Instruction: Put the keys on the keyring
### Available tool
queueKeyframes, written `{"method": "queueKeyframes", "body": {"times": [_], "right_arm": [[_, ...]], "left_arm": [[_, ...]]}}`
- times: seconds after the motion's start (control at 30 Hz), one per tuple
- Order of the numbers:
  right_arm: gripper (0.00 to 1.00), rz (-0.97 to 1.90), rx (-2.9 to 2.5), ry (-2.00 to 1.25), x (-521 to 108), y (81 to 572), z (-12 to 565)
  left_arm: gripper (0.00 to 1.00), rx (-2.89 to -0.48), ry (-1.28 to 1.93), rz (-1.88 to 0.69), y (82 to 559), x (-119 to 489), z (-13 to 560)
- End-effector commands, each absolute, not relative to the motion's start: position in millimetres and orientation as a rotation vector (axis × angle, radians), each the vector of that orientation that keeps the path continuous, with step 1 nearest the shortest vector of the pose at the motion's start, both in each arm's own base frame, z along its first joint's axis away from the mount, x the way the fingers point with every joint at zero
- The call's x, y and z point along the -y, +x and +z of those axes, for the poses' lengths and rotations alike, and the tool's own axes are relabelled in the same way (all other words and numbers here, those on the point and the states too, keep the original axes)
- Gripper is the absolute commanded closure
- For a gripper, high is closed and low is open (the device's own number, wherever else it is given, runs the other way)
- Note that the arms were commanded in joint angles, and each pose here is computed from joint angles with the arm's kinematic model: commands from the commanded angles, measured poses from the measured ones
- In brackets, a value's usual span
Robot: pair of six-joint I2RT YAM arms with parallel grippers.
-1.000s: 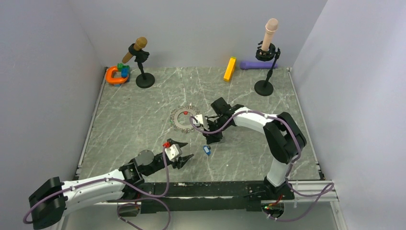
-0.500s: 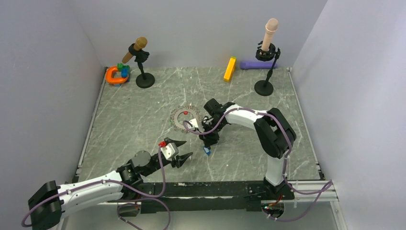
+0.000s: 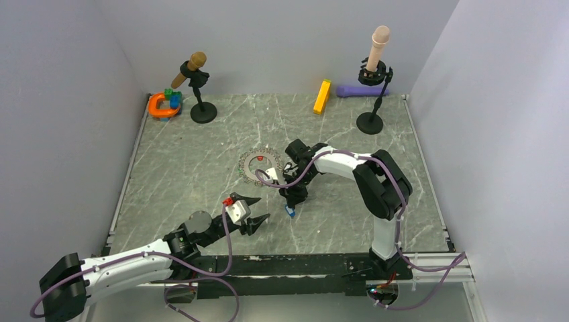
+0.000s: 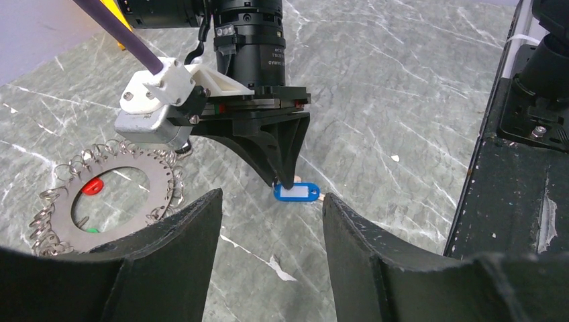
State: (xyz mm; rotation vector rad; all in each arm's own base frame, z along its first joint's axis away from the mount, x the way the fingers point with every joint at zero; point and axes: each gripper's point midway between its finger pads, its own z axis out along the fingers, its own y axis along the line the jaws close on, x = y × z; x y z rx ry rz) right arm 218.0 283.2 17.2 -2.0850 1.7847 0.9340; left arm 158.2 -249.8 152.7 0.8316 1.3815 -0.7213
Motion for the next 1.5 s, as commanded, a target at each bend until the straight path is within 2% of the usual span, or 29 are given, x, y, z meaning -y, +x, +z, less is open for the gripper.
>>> {"method": "queueKeyframes", "body": {"times": [0.0, 0.27, 0.5, 0.67, 0.8, 0.97, 1.17, 1.27, 1.37, 1.47], "right_arm": [[0.75, 0.944, -1.730, -2.078, -290.0, 221.6, 31.5], [0.82, 0.955, -1.728, -2.064, -292.7, 221.6, 35.5], [1.00, 0.955, -1.723, -2.057, -293.7, 222.4, 40.9], [1.00, 0.964, -1.692, -2.039, -296.3, 222.1, 55.1], [1.00, 1.058, -1.601, -1.956, -302.5, 222.2, 92.0], [1.00, 1.217, -1.365, -1.821, -305.8, 217.8, 166.0], [1.00, 1.325, -1.139, -1.729, -305.5, 204.8, 231.2], [1.00, 1.162, -1.265, -1.739, -303.8, 220.0, 211.2], [1.00, 1.001, -1.434, -1.758, -290.4, 236.5, 162.5], [1.00, 0.964, -1.624, -1.805, -270.4, 230.2, 110.7]], "left_arm": [[0.39, -1.383, 0.808, -0.733, 157.8, 249.0, 154.1], [0.39, -1.386, 0.809, -0.735, 157.6, 249.4, 153.9], [0.38, -1.384, 0.807, -0.739, 157.4, 249.7, 155.0], [0.38, -1.379, 0.811, -0.739, 157.4, 250.5, 156.9], [0.38, -1.358, 0.803, -0.745, 157.2, 250.9, 165.3], [0.37, -1.283, 0.752, -0.768, 157.6, 250.5, 194.6], [0.43, -1.197, 0.690, -0.808, 157.0, 251.2, 239.1], [0.45, -1.192, 0.685, -0.822, 157.2, 254.4, 251.7], [0.46, -1.224, 0.704, -0.827, 157.2, 258.1, 246.7], [0.46, -1.264, 0.693, -0.855, 155.4, 258.7, 237.7]]}}
